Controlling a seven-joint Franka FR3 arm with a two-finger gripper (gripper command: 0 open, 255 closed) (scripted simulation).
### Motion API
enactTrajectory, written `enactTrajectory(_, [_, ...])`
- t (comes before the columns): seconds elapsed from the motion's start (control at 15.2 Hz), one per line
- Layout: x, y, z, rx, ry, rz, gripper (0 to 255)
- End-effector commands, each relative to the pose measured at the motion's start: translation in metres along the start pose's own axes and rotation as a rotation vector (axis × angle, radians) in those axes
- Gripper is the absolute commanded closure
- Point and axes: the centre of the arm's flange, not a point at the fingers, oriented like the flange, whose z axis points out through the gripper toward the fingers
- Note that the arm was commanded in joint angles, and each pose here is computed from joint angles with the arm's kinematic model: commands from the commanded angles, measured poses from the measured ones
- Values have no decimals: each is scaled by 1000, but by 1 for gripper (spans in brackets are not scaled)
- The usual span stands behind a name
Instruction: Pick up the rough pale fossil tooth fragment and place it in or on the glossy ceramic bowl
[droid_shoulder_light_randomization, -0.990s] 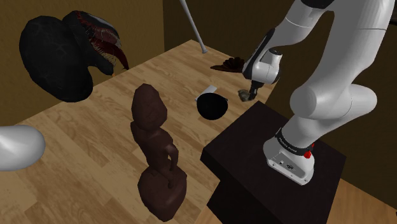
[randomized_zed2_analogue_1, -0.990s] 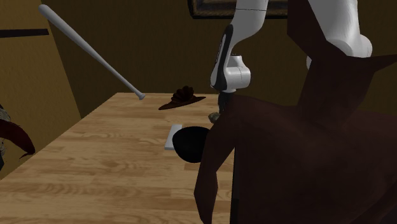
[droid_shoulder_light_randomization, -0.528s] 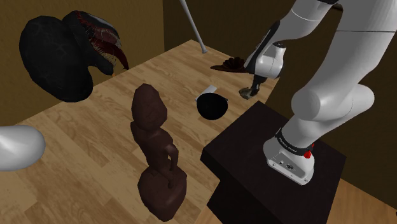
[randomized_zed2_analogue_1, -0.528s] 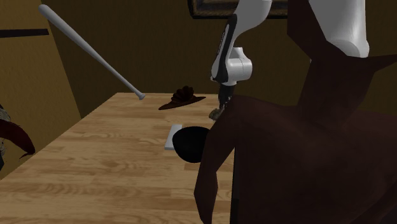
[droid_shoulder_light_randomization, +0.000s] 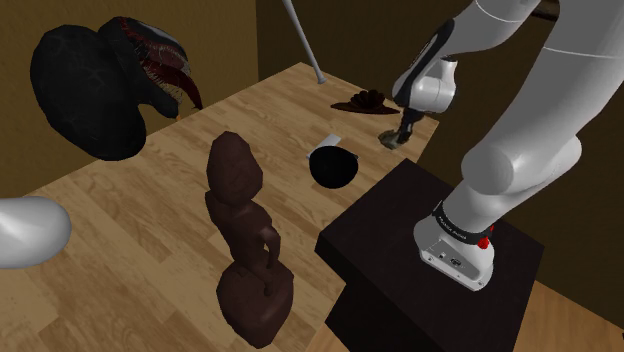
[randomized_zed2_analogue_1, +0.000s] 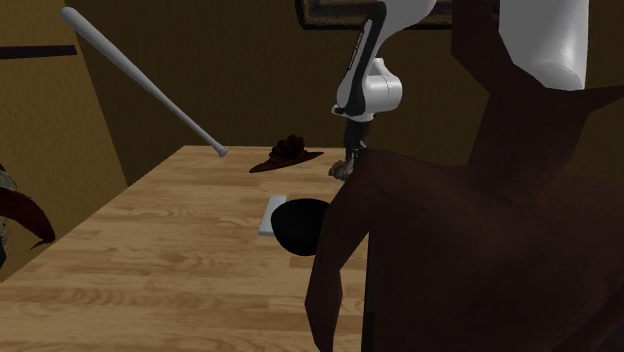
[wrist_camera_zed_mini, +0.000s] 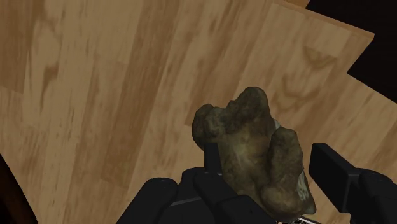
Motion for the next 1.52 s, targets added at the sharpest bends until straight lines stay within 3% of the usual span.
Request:
enactTrajectory(0.0, [1, 2, -11, 0, 0, 0, 255])
enactTrajectory(0.99, [2, 12, -87, 0, 0, 0, 255])
enactTrajectory(1.45, [65, -55, -100, 0, 0, 0, 255])
